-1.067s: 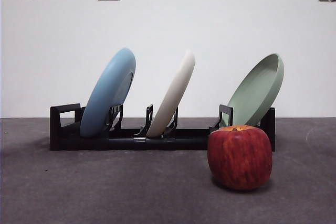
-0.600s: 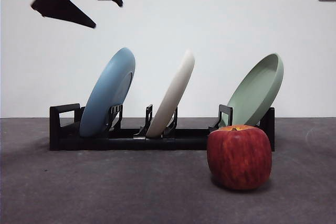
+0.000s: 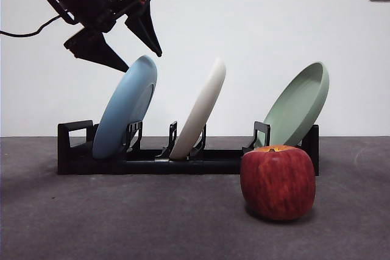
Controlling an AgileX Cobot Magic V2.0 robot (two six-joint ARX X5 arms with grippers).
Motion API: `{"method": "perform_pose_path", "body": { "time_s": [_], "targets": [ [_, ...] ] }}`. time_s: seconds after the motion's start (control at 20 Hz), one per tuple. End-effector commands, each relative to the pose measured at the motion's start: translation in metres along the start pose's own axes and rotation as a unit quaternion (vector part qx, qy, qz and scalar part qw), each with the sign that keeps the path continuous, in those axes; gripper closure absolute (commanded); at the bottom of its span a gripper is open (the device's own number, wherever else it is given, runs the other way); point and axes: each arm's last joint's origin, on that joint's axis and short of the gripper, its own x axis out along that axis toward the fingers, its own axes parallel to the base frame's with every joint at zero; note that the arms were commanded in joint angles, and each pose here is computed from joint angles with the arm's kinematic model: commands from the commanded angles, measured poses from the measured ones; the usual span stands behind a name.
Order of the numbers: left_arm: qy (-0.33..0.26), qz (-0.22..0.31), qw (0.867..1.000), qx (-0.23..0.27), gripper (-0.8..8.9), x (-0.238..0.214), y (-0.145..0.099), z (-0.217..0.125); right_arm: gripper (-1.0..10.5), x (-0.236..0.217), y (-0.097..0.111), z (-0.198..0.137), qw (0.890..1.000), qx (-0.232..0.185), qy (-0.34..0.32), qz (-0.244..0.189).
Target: Take the blue plate from the plate rack,put the plate on the table,take the apple from the table,put the apple in the plate
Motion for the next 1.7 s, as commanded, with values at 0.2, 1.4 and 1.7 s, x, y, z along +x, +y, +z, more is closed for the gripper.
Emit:
{"method": "perform_pose_path", "body": {
  "time_s": [0.2,1.4,1.7],
  "targets": [
    [0.004,-0.014,1.000,0.011,6.97,0.003,-0.004,-0.001,5.1,0.000,0.000,-0.001,1.000,0.006,0.007,0.000],
    [-0.009,-0.036,0.983,0.178,8.21,-0.158,-0.104,0.040,5.1,0.000,0.000,-0.001,1.000,0.006,0.010,-0.002],
    [0.083,0.025,0.969,0.233,8.21,-0.206,-0.137,-0.008,5.0,0.000,0.000,-0.005,1.000,-0.001,0.026,-0.003]
  ]
}}
